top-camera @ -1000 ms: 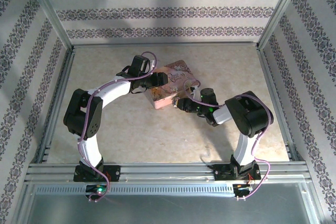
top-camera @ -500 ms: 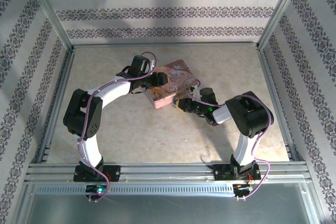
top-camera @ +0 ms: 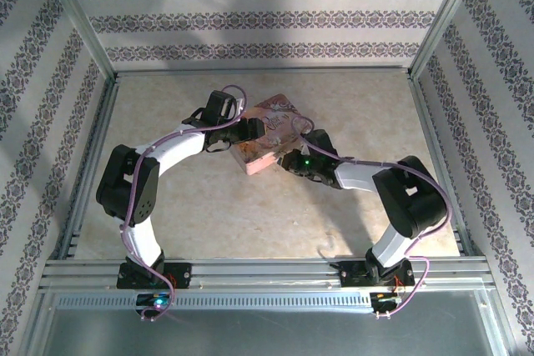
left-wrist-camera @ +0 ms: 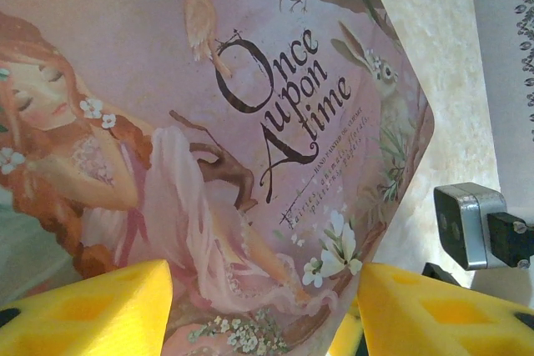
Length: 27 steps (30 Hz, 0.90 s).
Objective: Unlock the padlock with the key
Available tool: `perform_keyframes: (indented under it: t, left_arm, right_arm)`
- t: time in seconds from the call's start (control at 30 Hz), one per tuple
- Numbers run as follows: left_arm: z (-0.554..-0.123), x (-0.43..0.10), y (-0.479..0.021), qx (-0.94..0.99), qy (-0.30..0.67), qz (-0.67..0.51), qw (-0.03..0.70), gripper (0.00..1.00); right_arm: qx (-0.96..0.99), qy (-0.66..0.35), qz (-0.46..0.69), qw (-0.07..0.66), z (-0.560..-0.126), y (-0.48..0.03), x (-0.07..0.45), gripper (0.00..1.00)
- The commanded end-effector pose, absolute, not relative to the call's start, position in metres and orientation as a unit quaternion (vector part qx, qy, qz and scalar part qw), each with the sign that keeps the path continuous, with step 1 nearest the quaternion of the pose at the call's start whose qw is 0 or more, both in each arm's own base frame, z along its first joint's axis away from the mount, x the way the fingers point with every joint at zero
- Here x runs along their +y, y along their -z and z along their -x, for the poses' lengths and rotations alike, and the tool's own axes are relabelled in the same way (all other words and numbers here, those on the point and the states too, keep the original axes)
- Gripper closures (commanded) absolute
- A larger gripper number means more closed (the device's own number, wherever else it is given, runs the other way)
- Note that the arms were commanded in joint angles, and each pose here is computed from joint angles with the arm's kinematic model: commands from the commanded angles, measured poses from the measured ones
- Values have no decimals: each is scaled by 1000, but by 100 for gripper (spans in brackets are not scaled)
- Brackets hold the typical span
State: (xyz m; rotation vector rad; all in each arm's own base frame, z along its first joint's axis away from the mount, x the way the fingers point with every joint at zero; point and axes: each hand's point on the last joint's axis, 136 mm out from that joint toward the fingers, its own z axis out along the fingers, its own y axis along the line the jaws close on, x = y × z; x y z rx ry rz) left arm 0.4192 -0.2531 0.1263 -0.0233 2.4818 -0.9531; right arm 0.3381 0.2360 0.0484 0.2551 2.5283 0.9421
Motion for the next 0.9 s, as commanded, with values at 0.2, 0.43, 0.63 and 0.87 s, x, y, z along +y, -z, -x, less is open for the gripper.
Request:
perform_keyframes:
  t: [0.2, 0.43, 0.63, 0.87]
  left_arm:
    - [-397, -242, -104, 928, 316, 27, 197, 39]
    - [-398, -243, -103, 926, 319, 30, 199, 39]
    - [-399, -243, -101, 926, 320, 31, 198, 39]
    - [-400, -244, -102, 924, 324, 33, 199, 39]
  right_arm:
    - [966, -136, -114, 190, -331, -28, 200, 97]
    - [972, -49, -89, 209, -335, -29, 197, 100]
    - [973, -13, -70, 220, -340, -30, 203, 100]
    - [971, 23, -48, 233, -348, -31, 211, 100]
